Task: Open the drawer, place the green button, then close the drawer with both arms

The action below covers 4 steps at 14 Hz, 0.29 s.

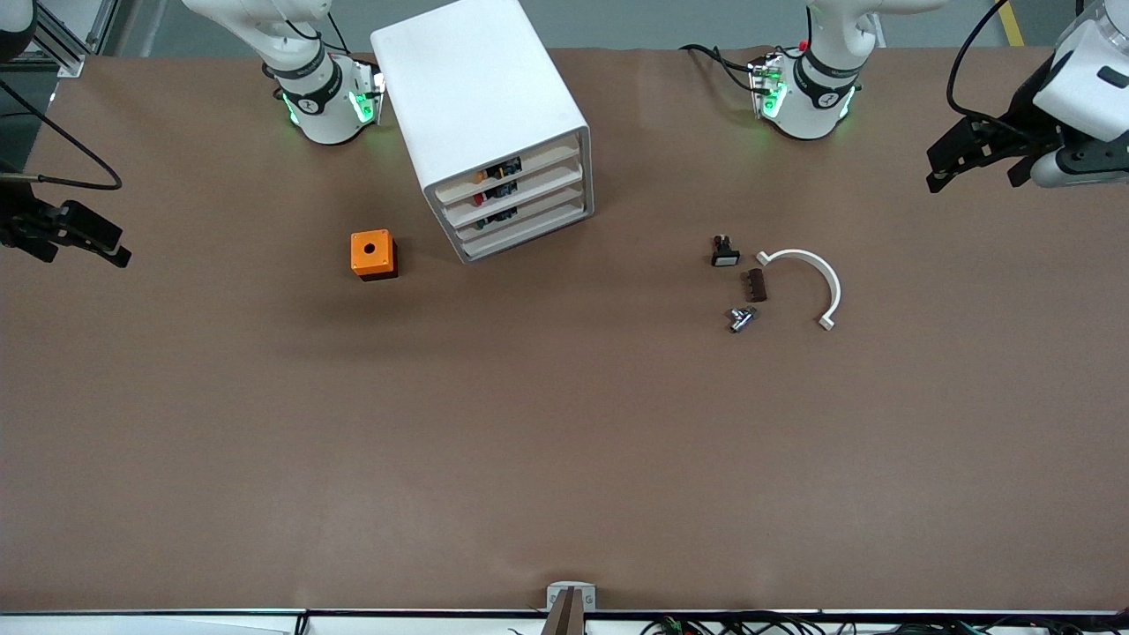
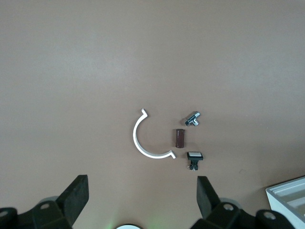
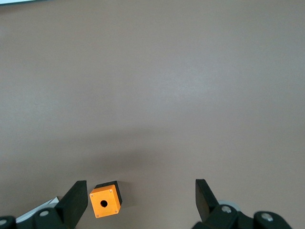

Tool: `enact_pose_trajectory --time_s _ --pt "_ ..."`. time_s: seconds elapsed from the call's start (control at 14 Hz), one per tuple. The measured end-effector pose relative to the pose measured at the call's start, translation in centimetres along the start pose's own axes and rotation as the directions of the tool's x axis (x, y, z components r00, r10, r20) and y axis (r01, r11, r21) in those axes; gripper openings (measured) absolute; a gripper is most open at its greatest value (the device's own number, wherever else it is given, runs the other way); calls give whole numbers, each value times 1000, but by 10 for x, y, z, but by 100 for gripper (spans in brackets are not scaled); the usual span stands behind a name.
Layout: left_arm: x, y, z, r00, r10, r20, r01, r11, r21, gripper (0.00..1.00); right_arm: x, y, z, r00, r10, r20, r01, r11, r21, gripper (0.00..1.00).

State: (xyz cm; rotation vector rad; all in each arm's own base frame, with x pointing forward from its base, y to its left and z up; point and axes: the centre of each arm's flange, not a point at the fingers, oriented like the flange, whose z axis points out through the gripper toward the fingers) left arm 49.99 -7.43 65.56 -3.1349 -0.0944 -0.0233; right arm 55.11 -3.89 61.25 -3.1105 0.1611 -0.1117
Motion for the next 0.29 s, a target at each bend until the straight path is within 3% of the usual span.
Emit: enact_pose_trajectory --time_s 0.29 --pt "4 -1 -1 1000 -3 -2 3 1000 -1 100 0 0 0 1000 0 -1 0 1000 0 100"
